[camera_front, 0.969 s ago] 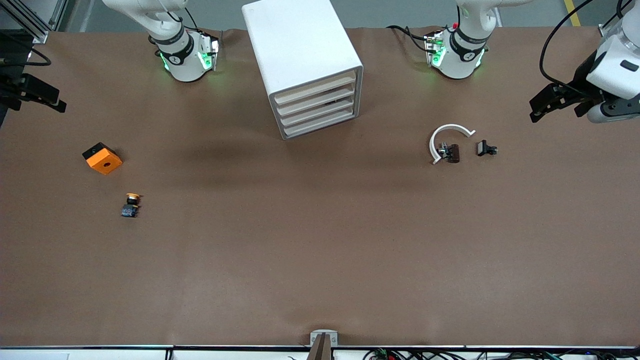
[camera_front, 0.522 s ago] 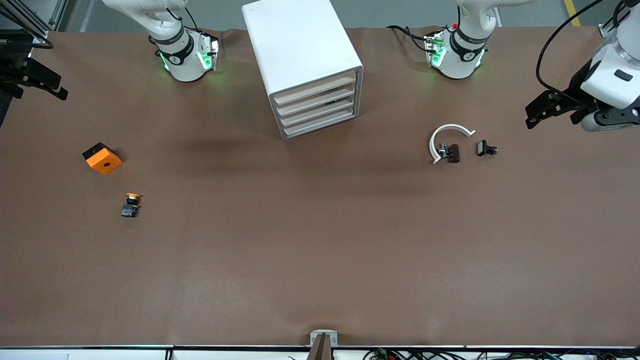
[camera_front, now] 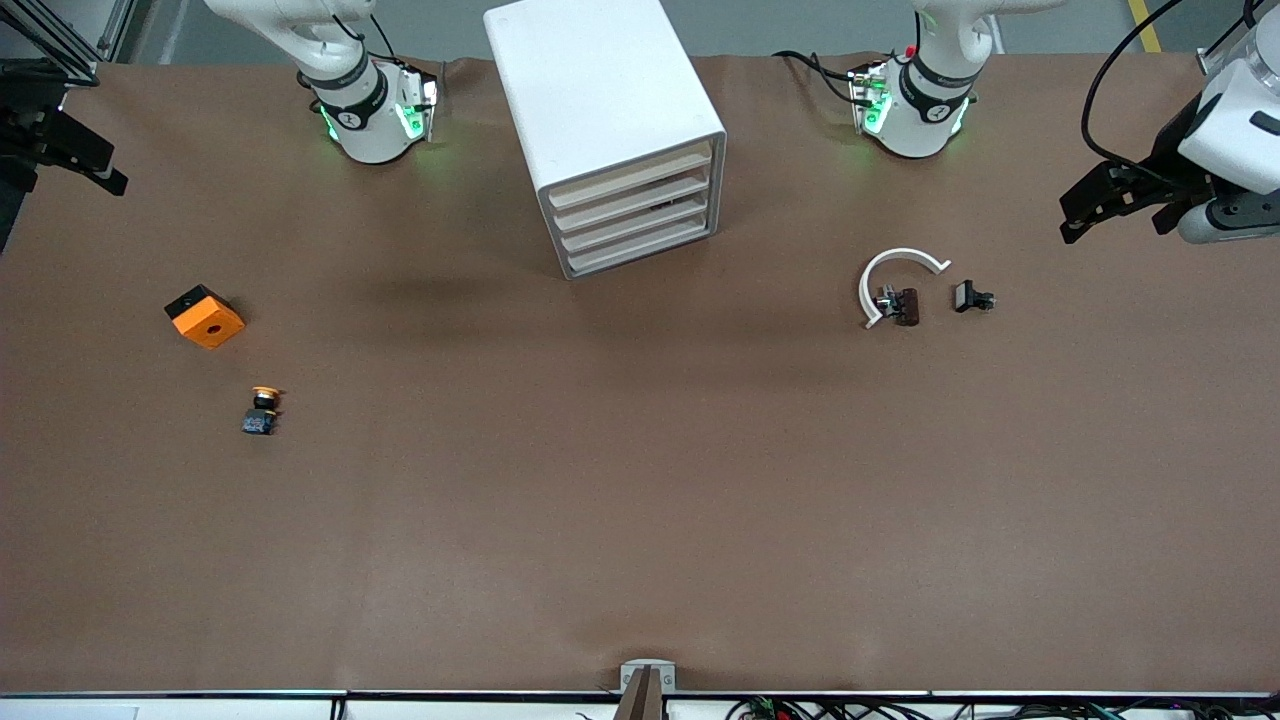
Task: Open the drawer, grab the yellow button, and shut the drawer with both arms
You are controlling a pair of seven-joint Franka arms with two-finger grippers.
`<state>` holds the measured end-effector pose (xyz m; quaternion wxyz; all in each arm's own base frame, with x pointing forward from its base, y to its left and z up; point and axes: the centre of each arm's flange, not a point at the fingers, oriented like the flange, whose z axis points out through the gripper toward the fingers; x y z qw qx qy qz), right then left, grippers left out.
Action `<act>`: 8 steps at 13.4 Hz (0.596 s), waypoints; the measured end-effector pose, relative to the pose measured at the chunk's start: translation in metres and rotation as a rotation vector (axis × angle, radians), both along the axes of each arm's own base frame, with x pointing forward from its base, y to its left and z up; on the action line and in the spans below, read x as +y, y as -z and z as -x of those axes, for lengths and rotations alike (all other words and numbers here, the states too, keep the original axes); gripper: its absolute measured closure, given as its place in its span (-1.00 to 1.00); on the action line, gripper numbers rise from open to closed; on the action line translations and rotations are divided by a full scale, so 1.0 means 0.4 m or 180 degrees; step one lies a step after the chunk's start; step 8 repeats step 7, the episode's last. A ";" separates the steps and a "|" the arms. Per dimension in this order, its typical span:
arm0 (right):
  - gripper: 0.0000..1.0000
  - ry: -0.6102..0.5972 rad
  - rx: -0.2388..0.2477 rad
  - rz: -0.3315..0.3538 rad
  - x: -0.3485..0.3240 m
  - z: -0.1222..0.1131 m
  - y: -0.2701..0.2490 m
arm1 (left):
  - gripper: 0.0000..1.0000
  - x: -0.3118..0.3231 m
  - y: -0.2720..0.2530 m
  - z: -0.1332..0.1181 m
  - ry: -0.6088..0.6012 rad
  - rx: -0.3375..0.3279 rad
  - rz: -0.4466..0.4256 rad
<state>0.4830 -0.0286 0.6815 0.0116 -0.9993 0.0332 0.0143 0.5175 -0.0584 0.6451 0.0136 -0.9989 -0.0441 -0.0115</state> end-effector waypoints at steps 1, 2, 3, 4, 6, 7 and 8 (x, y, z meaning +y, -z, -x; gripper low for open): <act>-1.00 0.0000 -0.0006 0.0000 0.000 0.002 -0.002 | -1.00 0.007 0.000 -0.001 -0.0013 0.0001 0.0004; -1.00 0.0000 -0.0010 0.0000 0.000 0.003 -0.003 | -1.00 0.009 0.000 -0.001 -0.0019 0.0003 0.0006; -1.00 0.0000 -0.0012 0.0000 0.000 0.004 -0.004 | -1.00 0.010 0.000 -0.001 -0.0019 0.0004 0.0006; -1.00 0.0000 -0.0011 0.0000 0.000 0.005 -0.004 | -1.00 0.010 0.000 -0.001 -0.0019 0.0004 0.0007; -1.00 0.0000 -0.0009 -0.0001 0.000 0.006 -0.003 | -1.00 0.013 -0.003 -0.001 -0.0028 0.0013 0.0007; -1.00 0.0000 -0.0009 -0.0001 0.000 0.006 -0.003 | -1.00 0.015 -0.006 0.000 -0.0031 0.0027 0.0007; -1.00 0.0000 -0.0009 -0.0001 0.000 0.006 -0.003 | -1.00 0.015 -0.006 0.000 -0.0031 0.0027 0.0007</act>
